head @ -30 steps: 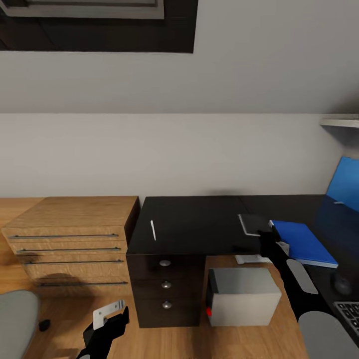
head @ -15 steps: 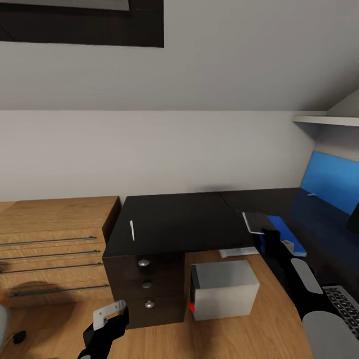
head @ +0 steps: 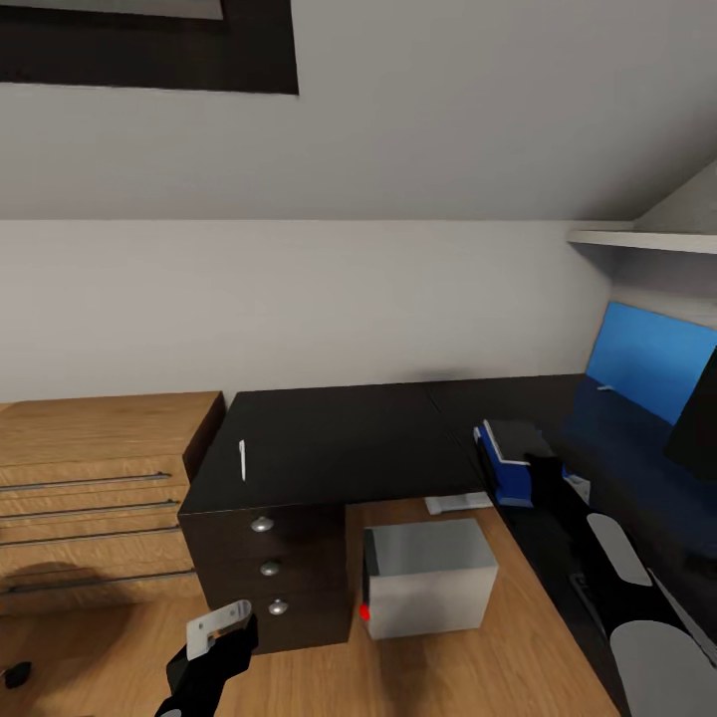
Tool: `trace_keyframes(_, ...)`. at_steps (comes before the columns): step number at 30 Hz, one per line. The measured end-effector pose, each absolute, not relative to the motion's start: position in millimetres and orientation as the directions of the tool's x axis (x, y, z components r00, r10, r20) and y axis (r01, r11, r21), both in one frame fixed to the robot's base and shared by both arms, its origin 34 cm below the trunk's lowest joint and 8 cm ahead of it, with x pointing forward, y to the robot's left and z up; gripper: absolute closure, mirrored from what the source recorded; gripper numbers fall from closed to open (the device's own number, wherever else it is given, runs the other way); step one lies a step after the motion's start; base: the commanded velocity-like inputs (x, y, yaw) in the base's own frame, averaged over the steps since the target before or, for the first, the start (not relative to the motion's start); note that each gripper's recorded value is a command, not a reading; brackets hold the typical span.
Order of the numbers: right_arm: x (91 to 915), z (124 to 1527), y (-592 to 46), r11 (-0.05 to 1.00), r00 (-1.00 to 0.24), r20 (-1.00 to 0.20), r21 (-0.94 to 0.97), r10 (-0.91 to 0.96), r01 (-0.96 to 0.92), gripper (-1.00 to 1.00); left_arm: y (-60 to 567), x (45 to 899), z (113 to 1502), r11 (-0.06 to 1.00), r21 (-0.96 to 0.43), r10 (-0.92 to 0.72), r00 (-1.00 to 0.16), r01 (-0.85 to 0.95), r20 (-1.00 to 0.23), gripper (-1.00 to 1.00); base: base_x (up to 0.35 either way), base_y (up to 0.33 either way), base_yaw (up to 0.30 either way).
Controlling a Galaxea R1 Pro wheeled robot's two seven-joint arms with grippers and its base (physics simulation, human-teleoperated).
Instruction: In the bedroom, organize the workspace by keeping the computer under the desk, ensuring the monitor is on the desk, placing the keyboard on the desk next to the monitor, placing the mouse on the desk next to the keyboard, moving the folder from the swivel chair onto the desk next to the mouse, stacking the notebook on top of the folder with the pen on top of the notebook, and positioning the swivel chair next to the desk.
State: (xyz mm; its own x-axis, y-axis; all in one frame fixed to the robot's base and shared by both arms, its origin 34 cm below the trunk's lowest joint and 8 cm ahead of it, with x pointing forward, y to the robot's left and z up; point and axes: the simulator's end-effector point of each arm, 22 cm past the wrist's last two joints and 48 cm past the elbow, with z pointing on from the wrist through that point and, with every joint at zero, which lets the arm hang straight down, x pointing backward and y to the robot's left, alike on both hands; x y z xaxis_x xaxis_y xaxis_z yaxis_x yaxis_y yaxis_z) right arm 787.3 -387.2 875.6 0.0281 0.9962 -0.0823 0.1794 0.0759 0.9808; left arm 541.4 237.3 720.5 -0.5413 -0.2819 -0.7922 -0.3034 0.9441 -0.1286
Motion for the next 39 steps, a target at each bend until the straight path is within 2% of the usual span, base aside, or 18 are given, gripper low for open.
trace_keyframes(22,787.6,871.2,-380.9,0.067,0.028,-0.073,0.98,0.997,0.186,1.0,236.7,541.3,720.3,0.944,-0.13,-0.283,-0.542,-0.303,-0.791,-1.0,0.002,-0.057,0.0)
trace_keyframes(29,782.6,850.9,-385.1,0.064,0.032,-0.075,0.961,0.997,0.269,1.0,236.7,541.3,720.2,0.944,-0.13,-0.283,-0.543,-0.303,-0.791,-1.0,0.0,0.0,0.0)
trace_keyframes(39,780.8,845.0,-384.9,0.061,0.03,-0.073,0.954,0.997,0.295,1.0,236.9,541.3,720.6,0.944,-0.131,-0.283,-0.541,-0.303,-0.792,-1.0,0.024,0.0,0.0)
